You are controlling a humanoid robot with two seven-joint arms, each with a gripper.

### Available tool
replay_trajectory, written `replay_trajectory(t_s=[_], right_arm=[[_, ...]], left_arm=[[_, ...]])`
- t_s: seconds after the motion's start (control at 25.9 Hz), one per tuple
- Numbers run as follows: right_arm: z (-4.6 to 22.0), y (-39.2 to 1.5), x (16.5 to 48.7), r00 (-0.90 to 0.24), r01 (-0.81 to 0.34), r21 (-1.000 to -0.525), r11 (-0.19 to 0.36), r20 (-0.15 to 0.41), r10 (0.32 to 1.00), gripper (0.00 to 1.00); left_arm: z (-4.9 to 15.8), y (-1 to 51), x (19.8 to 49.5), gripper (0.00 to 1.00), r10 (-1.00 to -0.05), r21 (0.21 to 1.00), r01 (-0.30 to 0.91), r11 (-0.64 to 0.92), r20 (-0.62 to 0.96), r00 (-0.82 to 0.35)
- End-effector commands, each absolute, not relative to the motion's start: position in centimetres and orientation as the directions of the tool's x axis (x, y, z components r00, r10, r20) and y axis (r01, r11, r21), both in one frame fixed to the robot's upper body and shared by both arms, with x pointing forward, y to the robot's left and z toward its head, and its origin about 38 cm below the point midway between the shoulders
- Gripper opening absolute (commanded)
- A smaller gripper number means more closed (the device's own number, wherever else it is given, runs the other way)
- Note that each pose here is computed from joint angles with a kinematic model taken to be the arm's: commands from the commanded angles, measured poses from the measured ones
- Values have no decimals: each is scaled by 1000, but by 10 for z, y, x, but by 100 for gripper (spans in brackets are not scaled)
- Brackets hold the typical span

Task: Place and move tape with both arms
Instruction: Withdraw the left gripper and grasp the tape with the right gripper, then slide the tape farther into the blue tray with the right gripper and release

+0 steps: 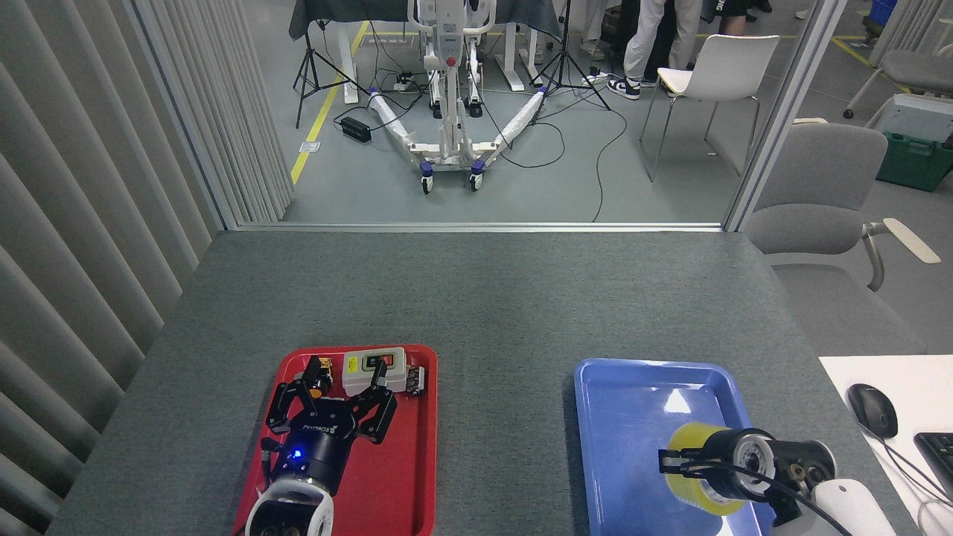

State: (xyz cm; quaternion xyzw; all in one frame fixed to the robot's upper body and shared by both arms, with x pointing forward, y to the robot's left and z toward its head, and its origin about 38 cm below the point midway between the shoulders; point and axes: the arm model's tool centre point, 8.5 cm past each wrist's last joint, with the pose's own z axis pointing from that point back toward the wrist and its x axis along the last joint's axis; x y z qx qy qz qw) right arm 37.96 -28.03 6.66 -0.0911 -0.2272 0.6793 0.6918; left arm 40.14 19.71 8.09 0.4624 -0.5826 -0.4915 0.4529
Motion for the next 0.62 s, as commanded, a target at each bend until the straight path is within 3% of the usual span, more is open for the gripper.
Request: replay_trajectory(t_s=[0.0,0.19,0.35,0.58], right_arm=[[66,-266,382,-30,-912,-405,61,215,976,0],[58,-260,385,63,-919,-367,142,220,973,1],[57,-261,389,97,-914,-368,171,212,972,31],[49,-261,387,104,-912,-375,167,183,978,90]], left_arm=[[65,206,389,100,-980,996,-51,72,61,-188],[59,214,386,100,-983,996,-34,82,75,-167],[49,215,374,100,-982,997,-8,82,80,-168],[41,216,359,100,-984,996,9,84,84,-154]])
